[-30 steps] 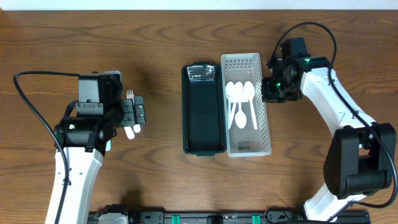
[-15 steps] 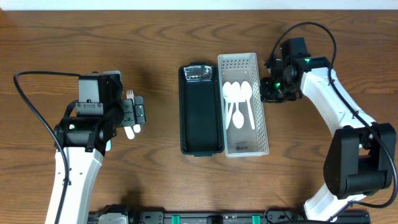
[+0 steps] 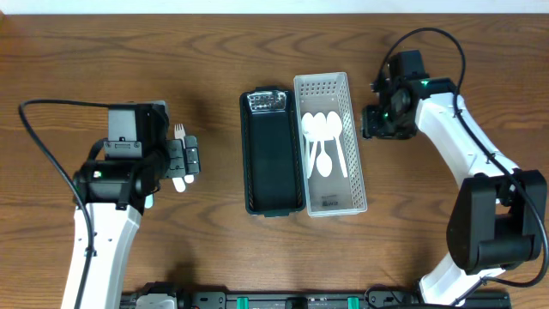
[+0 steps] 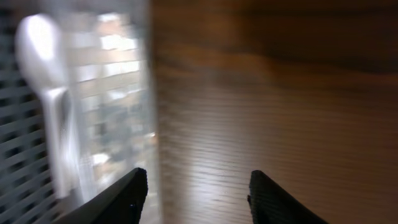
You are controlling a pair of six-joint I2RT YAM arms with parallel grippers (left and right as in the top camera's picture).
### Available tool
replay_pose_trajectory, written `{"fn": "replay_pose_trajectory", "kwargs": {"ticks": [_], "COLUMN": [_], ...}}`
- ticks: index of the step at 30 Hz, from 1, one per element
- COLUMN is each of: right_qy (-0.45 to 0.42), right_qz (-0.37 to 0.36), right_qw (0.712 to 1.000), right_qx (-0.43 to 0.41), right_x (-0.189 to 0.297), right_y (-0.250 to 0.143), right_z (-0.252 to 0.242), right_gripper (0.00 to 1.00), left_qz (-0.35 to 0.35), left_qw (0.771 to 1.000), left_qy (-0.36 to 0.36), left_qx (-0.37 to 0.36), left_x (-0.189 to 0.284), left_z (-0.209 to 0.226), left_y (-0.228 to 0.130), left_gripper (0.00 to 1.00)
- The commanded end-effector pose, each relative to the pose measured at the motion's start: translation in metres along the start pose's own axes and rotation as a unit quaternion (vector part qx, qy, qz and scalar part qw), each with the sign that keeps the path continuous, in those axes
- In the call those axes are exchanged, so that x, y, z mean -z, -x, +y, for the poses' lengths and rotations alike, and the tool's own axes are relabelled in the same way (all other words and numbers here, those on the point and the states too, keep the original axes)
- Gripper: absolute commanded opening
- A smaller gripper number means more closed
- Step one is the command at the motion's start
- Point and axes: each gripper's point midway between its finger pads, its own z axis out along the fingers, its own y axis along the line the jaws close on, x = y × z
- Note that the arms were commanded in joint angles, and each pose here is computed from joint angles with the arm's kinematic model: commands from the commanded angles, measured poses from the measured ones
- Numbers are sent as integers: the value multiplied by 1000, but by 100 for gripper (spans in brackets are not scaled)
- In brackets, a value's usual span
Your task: Pack container
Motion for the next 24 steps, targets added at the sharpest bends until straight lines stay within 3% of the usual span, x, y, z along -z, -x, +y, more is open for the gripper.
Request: {"fn": "replay_pose_trajectory", "kwargs": {"ticks": [1,7,15,24], "right_qy": [-52,-51,-53,-58], "right_qz": [-59,-86,-63,-29], "right_qw": [996,994,996,997], "right_qx": [-31,-42,-43,-42], "right_x": [32,52,51,49], "right_y": [26,32,20,3], "right_z": [-28,-36,-36,-38], "right_gripper": [60,68,69,71], "left_qz": [-46,-38,76,152], "left_qw": [997,996,996,988], "left_qy": [49,66,8,6], "left_qx": [25,43,39,39], "left_x": [28,25,-83,-172], "left_z": [17,20,-8,-12], "left_y": [29,49,43,18], "left_gripper": [98,98,98,98]}}
